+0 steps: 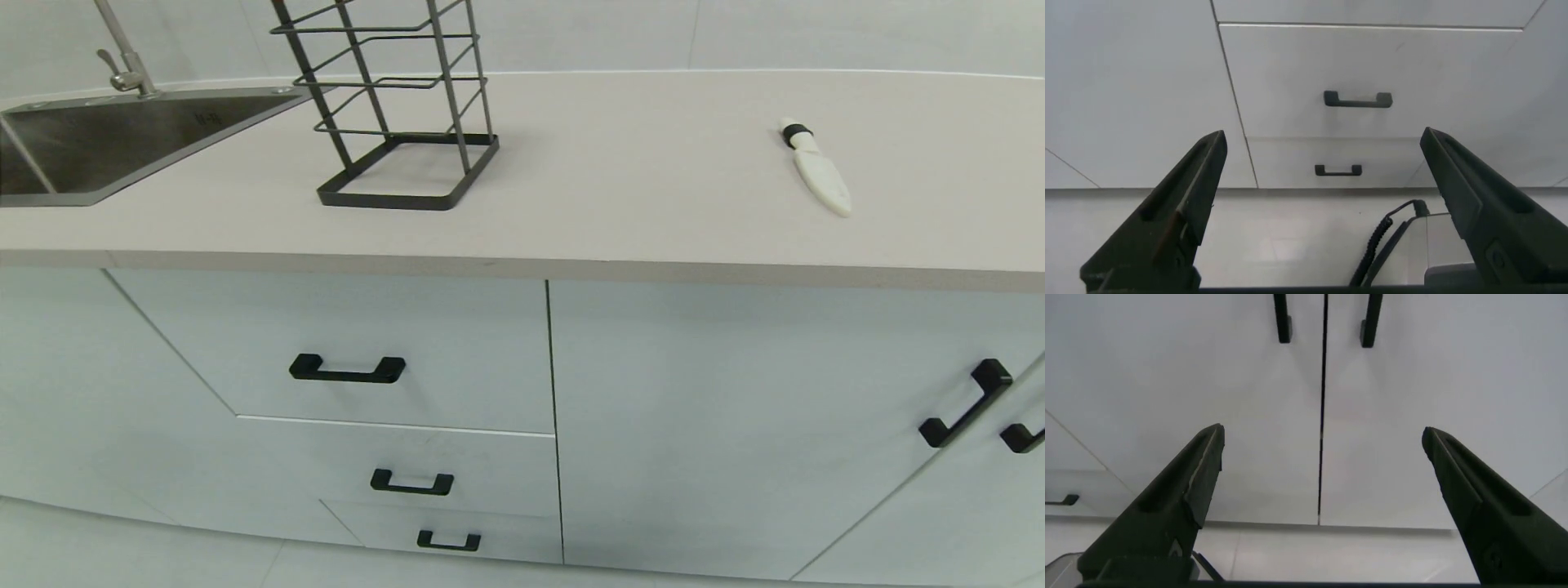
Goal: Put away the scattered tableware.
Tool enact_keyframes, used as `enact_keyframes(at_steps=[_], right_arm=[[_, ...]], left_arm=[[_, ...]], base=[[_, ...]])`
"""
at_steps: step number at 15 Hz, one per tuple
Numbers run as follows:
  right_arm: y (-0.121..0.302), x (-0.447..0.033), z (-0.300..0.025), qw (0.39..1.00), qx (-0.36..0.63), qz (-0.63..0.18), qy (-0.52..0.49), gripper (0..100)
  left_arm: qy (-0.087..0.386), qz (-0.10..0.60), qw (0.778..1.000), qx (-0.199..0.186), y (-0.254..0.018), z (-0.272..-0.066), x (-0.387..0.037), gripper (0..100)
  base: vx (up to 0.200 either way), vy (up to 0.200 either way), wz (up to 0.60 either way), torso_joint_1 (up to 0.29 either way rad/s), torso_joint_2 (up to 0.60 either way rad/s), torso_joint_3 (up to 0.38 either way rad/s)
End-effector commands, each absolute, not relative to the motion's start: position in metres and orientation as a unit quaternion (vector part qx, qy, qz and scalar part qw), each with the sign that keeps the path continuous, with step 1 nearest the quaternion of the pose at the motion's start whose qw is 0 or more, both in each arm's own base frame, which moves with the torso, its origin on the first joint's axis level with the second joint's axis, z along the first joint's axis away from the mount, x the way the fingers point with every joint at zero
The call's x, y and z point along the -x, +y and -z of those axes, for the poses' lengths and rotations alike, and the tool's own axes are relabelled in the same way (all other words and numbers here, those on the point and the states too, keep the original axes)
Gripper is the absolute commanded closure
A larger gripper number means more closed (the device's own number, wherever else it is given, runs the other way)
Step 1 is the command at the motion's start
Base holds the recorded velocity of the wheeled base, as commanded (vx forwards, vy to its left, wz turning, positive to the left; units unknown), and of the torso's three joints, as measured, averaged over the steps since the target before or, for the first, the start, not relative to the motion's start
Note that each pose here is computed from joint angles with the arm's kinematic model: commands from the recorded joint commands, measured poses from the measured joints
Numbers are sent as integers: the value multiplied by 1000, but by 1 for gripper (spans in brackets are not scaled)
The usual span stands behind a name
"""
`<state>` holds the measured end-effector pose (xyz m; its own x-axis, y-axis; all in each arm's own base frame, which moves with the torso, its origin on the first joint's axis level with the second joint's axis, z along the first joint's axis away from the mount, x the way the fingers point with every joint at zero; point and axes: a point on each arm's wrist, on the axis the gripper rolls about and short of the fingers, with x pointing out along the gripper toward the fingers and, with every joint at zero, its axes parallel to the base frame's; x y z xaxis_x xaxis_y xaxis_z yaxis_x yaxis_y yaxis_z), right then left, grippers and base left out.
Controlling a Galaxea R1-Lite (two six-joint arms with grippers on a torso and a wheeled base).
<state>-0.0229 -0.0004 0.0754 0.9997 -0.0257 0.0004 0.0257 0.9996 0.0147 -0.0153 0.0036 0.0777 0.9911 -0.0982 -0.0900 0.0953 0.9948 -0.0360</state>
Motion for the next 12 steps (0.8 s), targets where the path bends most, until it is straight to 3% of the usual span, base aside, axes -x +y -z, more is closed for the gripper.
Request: enact_keyframes(at_steps=[1, 5, 9, 12], right_arm=[[0, 23, -75, 1000, -8, 13, 1, 0], [0, 23, -75, 1000, -7, 13, 0, 0], [0, 23, -75, 1000, -8, 13, 0, 0], [0, 23, -75, 1000, -7, 13, 0, 0]], left_arm=[[48, 48, 998, 16, 4, -78, 15, 0], [48, 48, 998, 16, 4, -78, 15, 0], [48, 48, 998, 16, 4, -78, 15, 0], [48, 48, 998, 16, 4, -78, 15, 0]], base=[[0, 0, 0, 0, 0, 0], [0, 0, 0, 0, 0, 0], [200, 0, 0, 2, 2, 7], [0, 0, 0, 0, 0, 0]])
